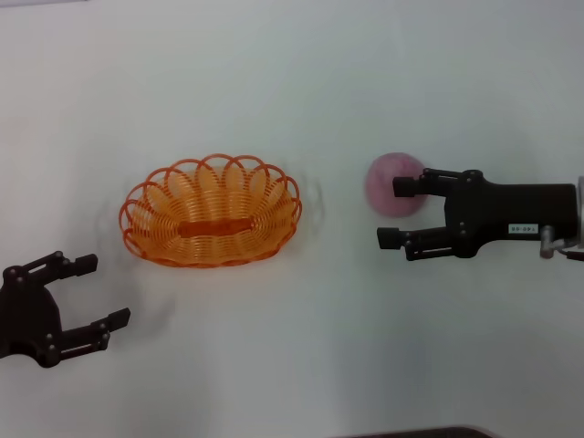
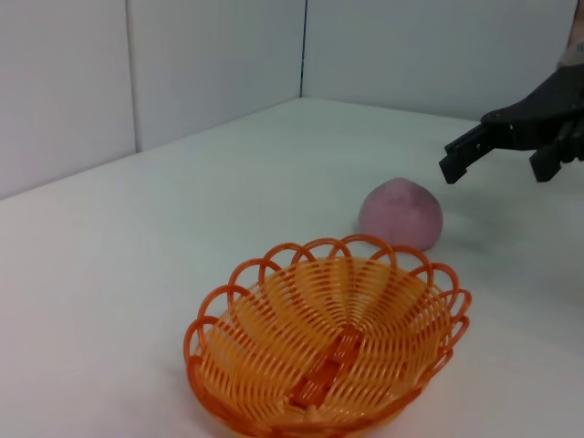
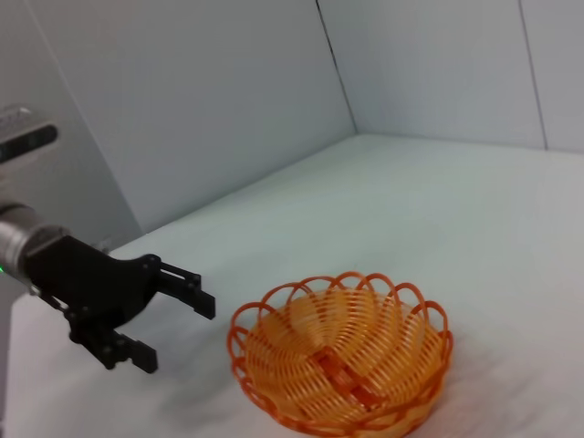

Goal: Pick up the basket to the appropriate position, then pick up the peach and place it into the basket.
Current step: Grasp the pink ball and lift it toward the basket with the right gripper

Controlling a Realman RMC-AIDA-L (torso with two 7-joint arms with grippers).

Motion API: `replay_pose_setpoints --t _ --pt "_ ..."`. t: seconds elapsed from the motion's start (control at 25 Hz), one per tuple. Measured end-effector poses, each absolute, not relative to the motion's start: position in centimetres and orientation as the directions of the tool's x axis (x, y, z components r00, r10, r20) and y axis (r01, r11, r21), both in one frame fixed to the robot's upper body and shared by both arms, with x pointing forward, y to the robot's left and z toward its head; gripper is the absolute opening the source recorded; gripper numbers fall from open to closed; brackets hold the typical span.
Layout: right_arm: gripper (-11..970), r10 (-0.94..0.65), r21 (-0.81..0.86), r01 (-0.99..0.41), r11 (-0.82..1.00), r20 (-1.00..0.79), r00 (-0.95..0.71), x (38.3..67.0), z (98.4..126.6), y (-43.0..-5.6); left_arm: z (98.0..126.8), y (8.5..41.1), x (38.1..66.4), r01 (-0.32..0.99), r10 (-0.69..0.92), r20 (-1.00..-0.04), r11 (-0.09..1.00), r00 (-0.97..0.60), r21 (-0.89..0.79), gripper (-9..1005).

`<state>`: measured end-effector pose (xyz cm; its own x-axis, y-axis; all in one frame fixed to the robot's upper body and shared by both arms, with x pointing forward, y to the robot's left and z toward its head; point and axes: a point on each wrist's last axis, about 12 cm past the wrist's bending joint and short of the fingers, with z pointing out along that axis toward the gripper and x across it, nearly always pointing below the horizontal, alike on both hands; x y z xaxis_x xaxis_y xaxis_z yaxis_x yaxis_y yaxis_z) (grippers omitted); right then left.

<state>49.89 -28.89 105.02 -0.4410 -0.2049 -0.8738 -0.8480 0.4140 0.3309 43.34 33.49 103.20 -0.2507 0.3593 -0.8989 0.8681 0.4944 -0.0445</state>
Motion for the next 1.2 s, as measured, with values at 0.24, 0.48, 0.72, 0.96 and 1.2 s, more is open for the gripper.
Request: replay_pose_setpoints --t 0.24,0.48,0.72,0.96,1.2 --pt "956 -0.241 0.386 -0.824 0.416 -0.826 -0.509 50.8 106.3 -28.9 103.2 33.6 43.3 0.864 0.359 -0.899 0.502 -0.251 -0.041 814" --pt "956 -0.335 0.367 -0.826 0.427 -0.784 -0.522 52.2 108.5 -28.9 103.2 33.7 43.3 0.862 0.358 -0.9 0.506 -0.249 -0.037 814" --pt "957 -0.479 0.311 -0.85 0.425 -0.719 -0.503 54.1 111.0 -27.8 103.2 33.6 43.3 0.862 0.358 -0.9 0.505 -0.248 -0.037 814" --pt "950 -0.598 0.219 -0.884 0.414 -0.667 -0.445 56.1 113.8 -26.8 103.2 33.6 43.3 0.863 0.356 -0.901 0.503 -0.247 -0.038 814" --pt "941 -0.71 0.154 -0.912 0.381 -0.582 -0.396 57.6 115.7 -25.0 103.2 33.6 43.3 0.863 0.356 -0.901 0.503 -0.247 -0.038 814"
